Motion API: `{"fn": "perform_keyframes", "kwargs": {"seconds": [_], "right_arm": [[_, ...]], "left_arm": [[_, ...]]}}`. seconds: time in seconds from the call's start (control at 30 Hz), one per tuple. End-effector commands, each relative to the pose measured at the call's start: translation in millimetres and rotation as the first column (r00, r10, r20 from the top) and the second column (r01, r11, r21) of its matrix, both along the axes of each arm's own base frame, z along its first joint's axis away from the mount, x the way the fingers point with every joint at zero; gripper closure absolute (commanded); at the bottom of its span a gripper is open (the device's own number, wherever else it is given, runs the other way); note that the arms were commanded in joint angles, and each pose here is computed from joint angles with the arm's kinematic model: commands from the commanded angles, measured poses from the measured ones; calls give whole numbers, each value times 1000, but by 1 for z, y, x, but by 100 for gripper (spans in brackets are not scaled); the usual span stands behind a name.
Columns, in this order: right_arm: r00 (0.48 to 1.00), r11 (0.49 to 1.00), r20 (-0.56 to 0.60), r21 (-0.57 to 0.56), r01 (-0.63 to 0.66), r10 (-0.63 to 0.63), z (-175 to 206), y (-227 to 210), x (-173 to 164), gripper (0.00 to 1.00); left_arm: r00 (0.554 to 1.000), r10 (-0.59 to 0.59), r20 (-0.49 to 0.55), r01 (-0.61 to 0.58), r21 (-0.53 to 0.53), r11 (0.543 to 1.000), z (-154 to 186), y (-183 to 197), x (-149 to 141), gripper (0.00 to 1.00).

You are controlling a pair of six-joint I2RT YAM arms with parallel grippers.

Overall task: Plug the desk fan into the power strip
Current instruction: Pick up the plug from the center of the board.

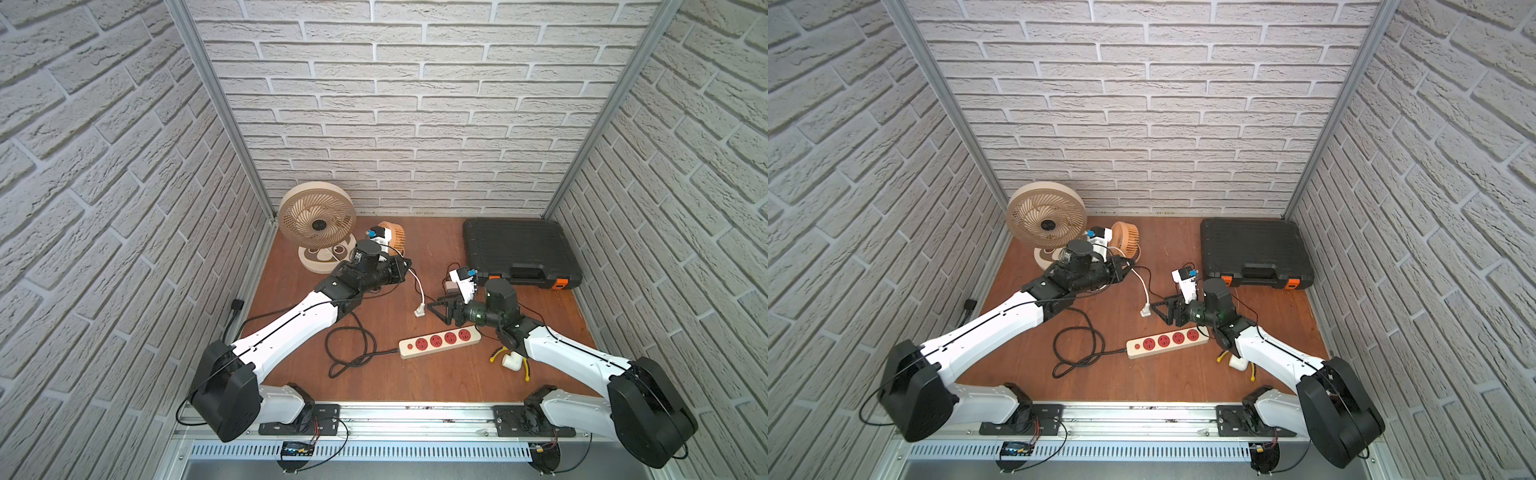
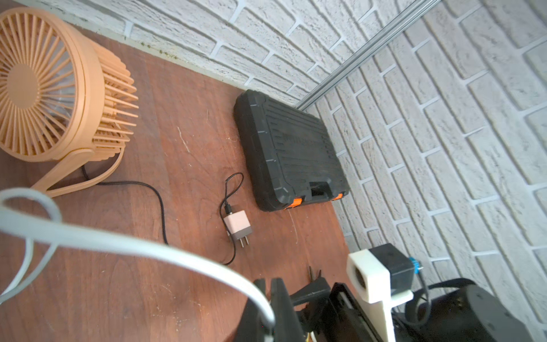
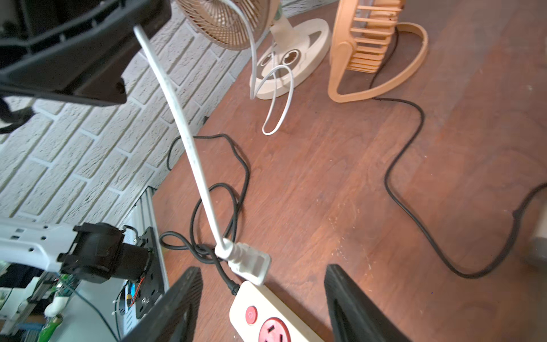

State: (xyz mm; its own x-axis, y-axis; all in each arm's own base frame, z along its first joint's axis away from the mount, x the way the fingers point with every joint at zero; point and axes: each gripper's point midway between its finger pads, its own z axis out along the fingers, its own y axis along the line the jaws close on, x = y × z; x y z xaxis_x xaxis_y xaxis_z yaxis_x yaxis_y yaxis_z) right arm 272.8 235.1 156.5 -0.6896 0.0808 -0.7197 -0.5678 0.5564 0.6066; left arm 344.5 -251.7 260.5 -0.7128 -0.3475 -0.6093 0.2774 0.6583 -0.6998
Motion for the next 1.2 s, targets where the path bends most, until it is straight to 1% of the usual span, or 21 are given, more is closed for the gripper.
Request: {"fn": "perform_keyframes", "kwargs": {"seconds": [0.0, 0.1, 0.23, 0.3, 0.5, 0.7, 0.9, 1.07, 1.17], "right_arm": [[984, 988, 152, 105, -109, 92, 38, 12, -15, 30], [972, 984, 211, 126, -130, 101, 46, 13, -21, 34], [952, 978, 293, 157, -138, 87, 53, 13, -26, 36], [946, 978, 312, 156, -141, 87, 53, 15, -26, 37], [935, 966, 303, 117, -229, 185, 45, 36, -34, 37], [917, 950, 296, 78, -302, 267, 37, 55, -43, 39], [908, 946, 293, 40, -323, 298, 31, 63, -47, 42], [907, 943, 281, 23, -332, 313, 28, 67, -47, 51], [909, 945, 286, 33, -326, 304, 35, 69, -44, 53]], "left_arm": [[995, -95, 12, 96, -89, 991, 23, 0, -14, 100], [988, -153, 22, 154, -137, 979, 36, -1, -22, 100], [978, -211, 13, 210, -150, 966, 40, -4, -29, 100], [974, -227, 11, 226, -156, 962, 40, -6, -32, 100], [967, -254, 1, 250, -168, 954, 36, -9, -38, 100], [964, -267, -20, 260, -168, 951, 25, -10, -42, 100], [963, -266, -33, 258, -166, 952, 17, -10, -42, 100], [962, -269, -38, 259, -166, 951, 14, -10, -42, 100], [960, -276, -48, 265, -166, 950, 10, -12, -44, 100]]}}
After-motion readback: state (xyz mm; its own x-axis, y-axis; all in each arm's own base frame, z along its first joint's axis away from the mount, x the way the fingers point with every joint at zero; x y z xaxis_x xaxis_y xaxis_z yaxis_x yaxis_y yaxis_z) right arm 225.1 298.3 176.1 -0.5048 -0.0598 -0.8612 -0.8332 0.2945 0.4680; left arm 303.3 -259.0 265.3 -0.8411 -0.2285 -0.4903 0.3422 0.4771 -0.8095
